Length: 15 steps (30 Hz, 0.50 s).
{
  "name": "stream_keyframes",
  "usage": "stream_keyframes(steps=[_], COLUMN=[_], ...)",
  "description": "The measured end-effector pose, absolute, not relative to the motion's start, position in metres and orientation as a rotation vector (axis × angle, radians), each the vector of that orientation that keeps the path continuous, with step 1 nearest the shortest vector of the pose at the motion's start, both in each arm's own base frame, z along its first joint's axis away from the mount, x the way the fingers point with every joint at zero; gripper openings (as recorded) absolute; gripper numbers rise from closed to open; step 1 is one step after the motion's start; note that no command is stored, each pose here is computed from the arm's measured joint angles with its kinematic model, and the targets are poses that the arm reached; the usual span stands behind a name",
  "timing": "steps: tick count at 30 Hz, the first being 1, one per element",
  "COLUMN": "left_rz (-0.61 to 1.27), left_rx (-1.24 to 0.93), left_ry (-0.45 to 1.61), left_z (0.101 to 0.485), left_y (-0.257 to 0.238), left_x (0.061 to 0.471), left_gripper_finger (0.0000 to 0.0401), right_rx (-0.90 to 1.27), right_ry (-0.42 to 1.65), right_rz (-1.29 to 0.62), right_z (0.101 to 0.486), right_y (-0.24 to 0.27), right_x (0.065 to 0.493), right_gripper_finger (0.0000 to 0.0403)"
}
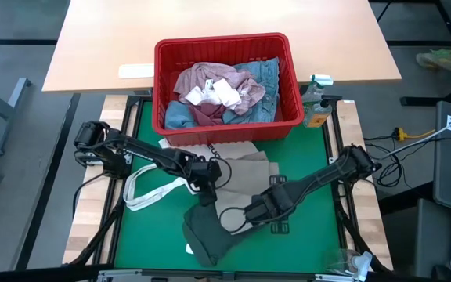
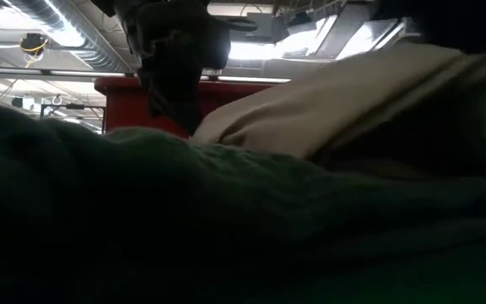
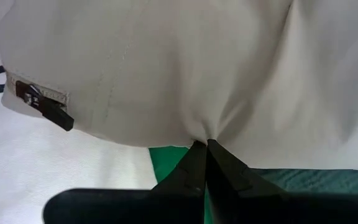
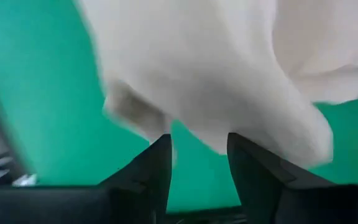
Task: Fold laundry
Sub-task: Fold the grey shorts
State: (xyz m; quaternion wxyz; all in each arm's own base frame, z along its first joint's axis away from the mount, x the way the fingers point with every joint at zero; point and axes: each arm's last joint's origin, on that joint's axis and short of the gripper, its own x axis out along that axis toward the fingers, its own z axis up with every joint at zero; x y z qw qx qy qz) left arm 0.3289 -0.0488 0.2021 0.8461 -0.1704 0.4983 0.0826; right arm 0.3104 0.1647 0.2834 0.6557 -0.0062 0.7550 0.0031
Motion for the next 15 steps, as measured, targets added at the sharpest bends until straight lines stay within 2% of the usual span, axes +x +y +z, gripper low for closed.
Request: stream_keyframes(steps=[5, 10, 15], left_rz=[0.172, 0.173, 0.173], left_rx=[-0.359, -0.359, -0.359], left_ry=[1.051, 1.051, 1.051], left_z=[0.202, 0.202, 0.202], left_y=[-0.049, -0.049, -0.049], left_x=[0.329, 0.329, 0.329], left_gripper_finger=[0.0, 0.0, 0.0], right_rx=[0.066, -0.07, -0.074], right_ry=[1.712, 1.527, 1.423], right_rz=[0.091, -0.048, -0.164], right_z=[0.298, 0.325, 0.347], right_y=[0.164, 0.142, 0.102], right_x=[0.302, 0.292, 0.291], right_gripper_finger=[0.0154, 0.0154, 0.0154])
